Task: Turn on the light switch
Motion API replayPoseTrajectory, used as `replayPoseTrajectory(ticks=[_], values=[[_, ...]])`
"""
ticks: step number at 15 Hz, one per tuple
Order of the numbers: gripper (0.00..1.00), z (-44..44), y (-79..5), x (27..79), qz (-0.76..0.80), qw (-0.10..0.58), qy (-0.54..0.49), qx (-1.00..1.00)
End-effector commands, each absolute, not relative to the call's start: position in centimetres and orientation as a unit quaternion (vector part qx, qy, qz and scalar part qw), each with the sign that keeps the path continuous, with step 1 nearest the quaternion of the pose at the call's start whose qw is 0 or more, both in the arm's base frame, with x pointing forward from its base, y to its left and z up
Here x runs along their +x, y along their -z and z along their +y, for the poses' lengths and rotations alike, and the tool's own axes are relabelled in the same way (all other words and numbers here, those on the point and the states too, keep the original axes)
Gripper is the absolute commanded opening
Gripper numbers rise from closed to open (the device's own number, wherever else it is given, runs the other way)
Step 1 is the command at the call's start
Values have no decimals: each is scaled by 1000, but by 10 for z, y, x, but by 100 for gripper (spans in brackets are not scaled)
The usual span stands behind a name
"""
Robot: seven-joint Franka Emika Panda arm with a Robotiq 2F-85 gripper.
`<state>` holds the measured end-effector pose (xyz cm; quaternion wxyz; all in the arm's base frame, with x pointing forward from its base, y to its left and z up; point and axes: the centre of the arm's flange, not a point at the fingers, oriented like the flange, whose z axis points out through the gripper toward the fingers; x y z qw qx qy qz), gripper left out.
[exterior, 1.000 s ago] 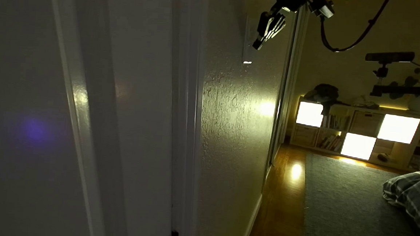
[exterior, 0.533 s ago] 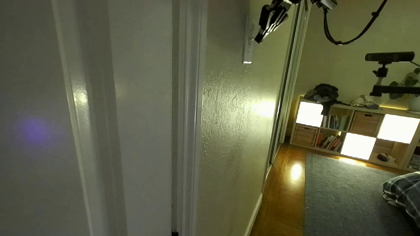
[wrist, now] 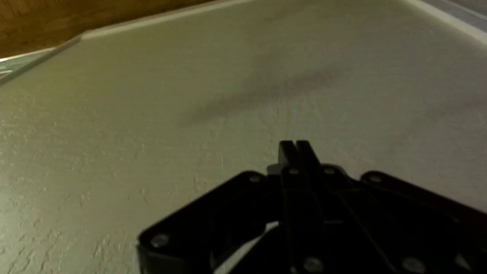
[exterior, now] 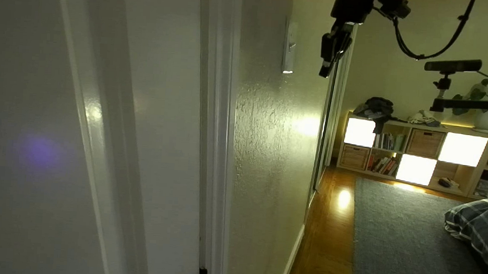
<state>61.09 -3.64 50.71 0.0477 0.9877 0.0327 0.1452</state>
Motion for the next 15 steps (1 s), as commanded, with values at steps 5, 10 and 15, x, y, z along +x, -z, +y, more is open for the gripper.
replayPoseTrajectory(ticks=[5, 10, 15], values=[[33, -30, -493, 561, 25, 42, -34, 998], [64, -26, -490, 551, 29, 33, -14, 999], [71, -27, -483, 570, 29, 38, -17, 999]])
